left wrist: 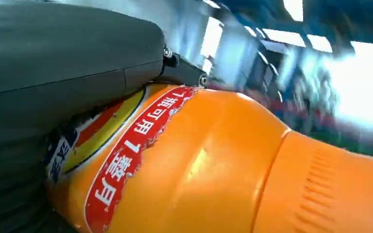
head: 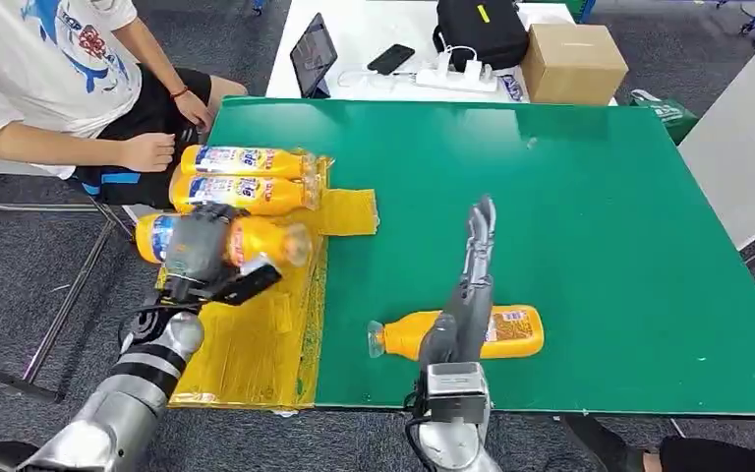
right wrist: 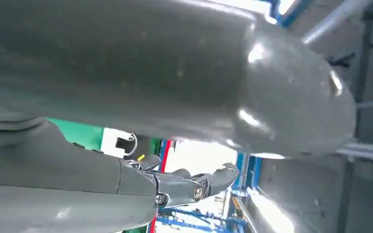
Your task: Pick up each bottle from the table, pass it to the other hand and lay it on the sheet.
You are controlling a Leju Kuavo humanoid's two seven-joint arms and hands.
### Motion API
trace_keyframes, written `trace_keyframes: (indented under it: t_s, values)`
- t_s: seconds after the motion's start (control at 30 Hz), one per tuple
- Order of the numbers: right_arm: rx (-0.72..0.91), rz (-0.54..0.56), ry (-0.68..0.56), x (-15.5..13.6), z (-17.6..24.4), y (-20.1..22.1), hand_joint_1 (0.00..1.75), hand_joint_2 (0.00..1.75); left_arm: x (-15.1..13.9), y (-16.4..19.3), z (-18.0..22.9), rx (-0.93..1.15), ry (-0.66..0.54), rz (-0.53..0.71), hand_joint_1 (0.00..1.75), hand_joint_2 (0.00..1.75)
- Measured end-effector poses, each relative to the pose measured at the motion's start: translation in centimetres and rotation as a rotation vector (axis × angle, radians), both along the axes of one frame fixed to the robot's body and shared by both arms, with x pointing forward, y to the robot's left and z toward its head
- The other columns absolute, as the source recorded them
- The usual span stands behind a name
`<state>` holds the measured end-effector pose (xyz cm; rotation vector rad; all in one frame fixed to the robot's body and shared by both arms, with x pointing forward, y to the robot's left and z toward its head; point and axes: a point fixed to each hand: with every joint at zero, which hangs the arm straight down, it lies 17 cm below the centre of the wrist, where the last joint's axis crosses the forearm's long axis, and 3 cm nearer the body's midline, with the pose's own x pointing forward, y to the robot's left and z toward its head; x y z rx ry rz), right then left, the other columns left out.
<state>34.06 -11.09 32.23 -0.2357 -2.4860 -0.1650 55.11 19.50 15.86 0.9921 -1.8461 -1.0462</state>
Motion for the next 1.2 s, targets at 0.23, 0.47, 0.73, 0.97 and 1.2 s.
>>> trace_keyframes:
  t_s: [0.23, 0.47, 0.73, 0.97, 1.2]
  values:
    - [0.057, -0.011, -0.025, -0.4, 1.2, -2.0, 0.00, 0.00, -0.2, 0.3, -8.2, 0.185, 0.292, -0.086, 1.75, 1.75]
    - [0.055, -0.010, -0.020, -0.3, 0.9, -2.4, 0.00, 0.00, 0.0, 1.0, -9.4, 0.228, 0.341, -0.094, 1.75, 1.75]
    - [0.068, 0.038, 0.021, 0.3, -0.3, -2.1, 0.00, 0.00, -0.8, 1.2, -11.3, 0.279, 0.393, -0.128, 1.75, 1.75]
    - [0.037, 0.090, 0.050, 0.8, -1.5, -0.8, 0.00, 0.00, -1.6, 1.0, -12.5, 0.175, 0.497, -0.160, 0.00, 0.00]
    - [0.003, 0.141, 0.088, 1.3, -3.0, 0.8, 0.00, 0.00, -3.2, 0.2, -13.6, 0.016, 0.581, -0.230, 0.00, 0.00]
